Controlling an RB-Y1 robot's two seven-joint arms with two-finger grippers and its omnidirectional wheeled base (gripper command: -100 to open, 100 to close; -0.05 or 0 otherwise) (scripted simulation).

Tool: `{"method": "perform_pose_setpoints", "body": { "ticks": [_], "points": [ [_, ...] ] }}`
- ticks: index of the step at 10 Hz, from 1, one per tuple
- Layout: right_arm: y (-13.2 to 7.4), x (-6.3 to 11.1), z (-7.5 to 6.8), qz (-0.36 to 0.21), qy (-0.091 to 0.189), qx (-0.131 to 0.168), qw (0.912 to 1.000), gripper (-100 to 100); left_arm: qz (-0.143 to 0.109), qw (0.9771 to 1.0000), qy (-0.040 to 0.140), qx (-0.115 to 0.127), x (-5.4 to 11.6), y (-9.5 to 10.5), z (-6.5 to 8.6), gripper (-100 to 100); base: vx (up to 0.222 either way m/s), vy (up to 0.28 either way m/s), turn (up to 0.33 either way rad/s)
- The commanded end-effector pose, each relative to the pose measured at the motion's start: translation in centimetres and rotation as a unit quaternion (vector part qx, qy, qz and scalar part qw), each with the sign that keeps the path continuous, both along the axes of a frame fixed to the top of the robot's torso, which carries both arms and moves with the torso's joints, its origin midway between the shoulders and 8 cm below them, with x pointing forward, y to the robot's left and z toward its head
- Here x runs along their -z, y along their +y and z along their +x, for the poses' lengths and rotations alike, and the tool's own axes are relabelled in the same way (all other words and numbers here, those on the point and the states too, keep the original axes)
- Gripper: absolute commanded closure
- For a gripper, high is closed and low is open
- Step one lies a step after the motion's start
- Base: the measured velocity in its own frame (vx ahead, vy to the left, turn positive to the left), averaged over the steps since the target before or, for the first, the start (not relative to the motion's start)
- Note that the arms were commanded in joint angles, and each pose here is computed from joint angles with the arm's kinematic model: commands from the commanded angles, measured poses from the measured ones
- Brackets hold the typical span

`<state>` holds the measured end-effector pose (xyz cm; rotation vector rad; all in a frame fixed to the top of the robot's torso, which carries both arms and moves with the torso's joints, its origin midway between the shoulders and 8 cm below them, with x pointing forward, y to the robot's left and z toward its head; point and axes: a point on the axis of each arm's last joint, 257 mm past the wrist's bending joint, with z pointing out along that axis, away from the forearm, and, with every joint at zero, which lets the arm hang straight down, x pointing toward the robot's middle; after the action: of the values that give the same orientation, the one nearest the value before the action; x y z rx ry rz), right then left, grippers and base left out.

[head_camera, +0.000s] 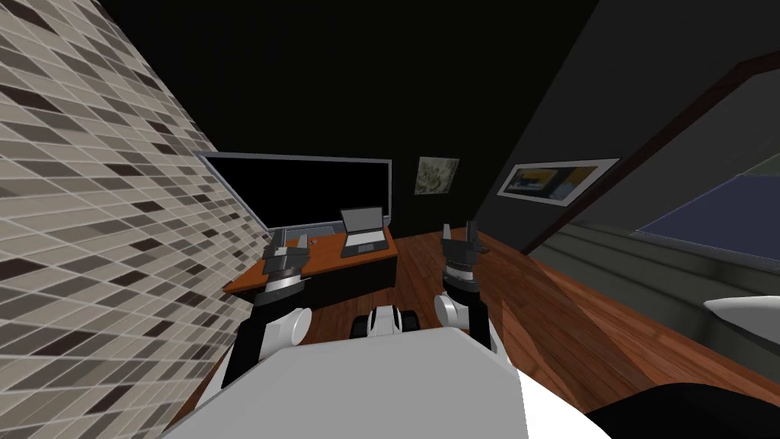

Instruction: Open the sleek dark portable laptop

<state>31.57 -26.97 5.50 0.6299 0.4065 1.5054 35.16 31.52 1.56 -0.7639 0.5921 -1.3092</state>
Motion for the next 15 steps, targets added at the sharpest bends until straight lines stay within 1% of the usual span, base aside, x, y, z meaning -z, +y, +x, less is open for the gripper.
{"method": "perform_pose_setpoints", "body": {
  "ticks": [1,3,4,6,7,9,11,12,14,15],
  "points": [
    [0.0,0.0,0.0,0.000,0.000,0.000,1.0000,0,0.032,0.9993,0.021,0.004,0.7,0.2,0.8,-100,0.017,0.013,-0.122],
    [0.0,0.0,0.0,0.000,0.000,0.000,1.0000,0,0.052,0.9979,0.040,0.000,1.4,0.8,1.5,-100,0.016,0.017,-0.113],
    [0.0,0.0,0.0,0.000,0.000,0.000,1.0000,0,0.070,0.9956,0.062,-0.010,2.4,1.8,2.4,-100,0.035,0.028,-0.212],
    [0.0,0.0,0.0,0.000,0.000,0.000,1.0000,0,0.086,0.9924,0.085,-0.024,3.4,3.2,3.2,-100,0.038,0.033,-0.214],
    [0.0,0.0,0.0,0.000,0.000,0.000,1.0000,0,0.092,0.9904,0.098,-0.032,3.9,4.0,3.6,-100,0.032,0.035,-0.169],
    [0.0,0.0,0.0,0.000,0.000,0.000,1.0000,0,0.103,0.9856,0.123,-0.053,5.0,6.0,4.3,-100,0.035,0.033,-0.197],
    [0.0,0.0,0.0,0.000,0.000,0.000,1.0000,0,0.111,0.9797,0.149,-0.075,6.1,8.2,4.9,-100,0.031,0.033,-0.194],
    [0.0,0.0,0.0,0.000,0.000,0.000,1.0000,0,0.114,0.9763,0.162,-0.088,6.7,9.4,5.1,-100,0.028,0.036,-0.224],
    [0.0,0.0,0.0,0.000,0.000,0.000,1.0000,0,0.119,0.9682,0.189,-0.113,7.8,11.9,5.5,-100,0.028,0.042,-0.227],
    [0.0,0.0,0.0,0.000,0.000,0.000,1.0000,0,0.121,0.9635,0.203,-0.126,8.4,13.2,5.6,-100,0.032,0.042,-0.246]
  ]
}}
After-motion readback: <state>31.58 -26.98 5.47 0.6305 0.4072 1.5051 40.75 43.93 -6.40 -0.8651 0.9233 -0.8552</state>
